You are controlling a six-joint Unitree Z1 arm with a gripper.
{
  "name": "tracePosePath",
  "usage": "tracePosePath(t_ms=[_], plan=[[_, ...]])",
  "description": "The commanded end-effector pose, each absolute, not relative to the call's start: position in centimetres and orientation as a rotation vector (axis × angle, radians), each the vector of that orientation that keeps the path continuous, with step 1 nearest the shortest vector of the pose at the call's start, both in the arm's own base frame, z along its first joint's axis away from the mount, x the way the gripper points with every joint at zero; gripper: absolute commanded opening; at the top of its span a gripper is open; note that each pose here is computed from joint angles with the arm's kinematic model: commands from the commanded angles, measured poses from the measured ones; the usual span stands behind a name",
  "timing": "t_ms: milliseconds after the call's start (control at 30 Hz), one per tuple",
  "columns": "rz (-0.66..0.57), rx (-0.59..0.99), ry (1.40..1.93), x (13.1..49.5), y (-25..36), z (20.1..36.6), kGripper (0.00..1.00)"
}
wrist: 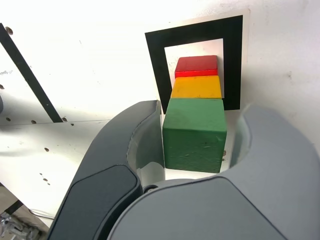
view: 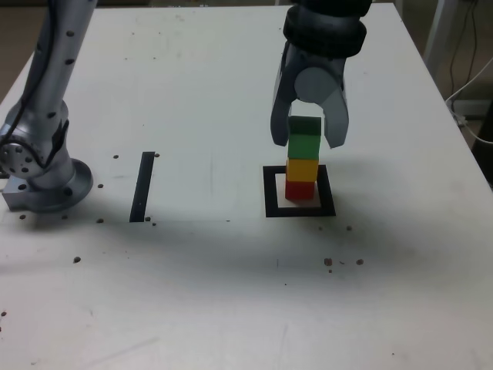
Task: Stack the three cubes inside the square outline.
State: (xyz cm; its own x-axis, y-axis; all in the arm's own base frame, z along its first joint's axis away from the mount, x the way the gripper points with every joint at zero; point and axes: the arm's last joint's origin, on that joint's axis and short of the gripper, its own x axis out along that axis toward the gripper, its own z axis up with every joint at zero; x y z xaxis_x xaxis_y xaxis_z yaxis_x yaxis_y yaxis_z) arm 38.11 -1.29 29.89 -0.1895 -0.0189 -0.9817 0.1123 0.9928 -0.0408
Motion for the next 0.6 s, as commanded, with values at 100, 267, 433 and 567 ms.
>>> tracePosePath(t_ms=[100, 267, 433, 567], plan=[[-0.117, 0.07, 1.77, 37.8, -1.2, 30.0, 1.0], [-0.107, 0.08, 1.753, 36.8, -1.1, 31.1, 1.0], [-0.078, 0.095, 1.734, 34.6, -0.9, 32.8, 1.0], [-0.049, 0.111, 1.735, 32.2, -0.7, 33.8, 1.0]])
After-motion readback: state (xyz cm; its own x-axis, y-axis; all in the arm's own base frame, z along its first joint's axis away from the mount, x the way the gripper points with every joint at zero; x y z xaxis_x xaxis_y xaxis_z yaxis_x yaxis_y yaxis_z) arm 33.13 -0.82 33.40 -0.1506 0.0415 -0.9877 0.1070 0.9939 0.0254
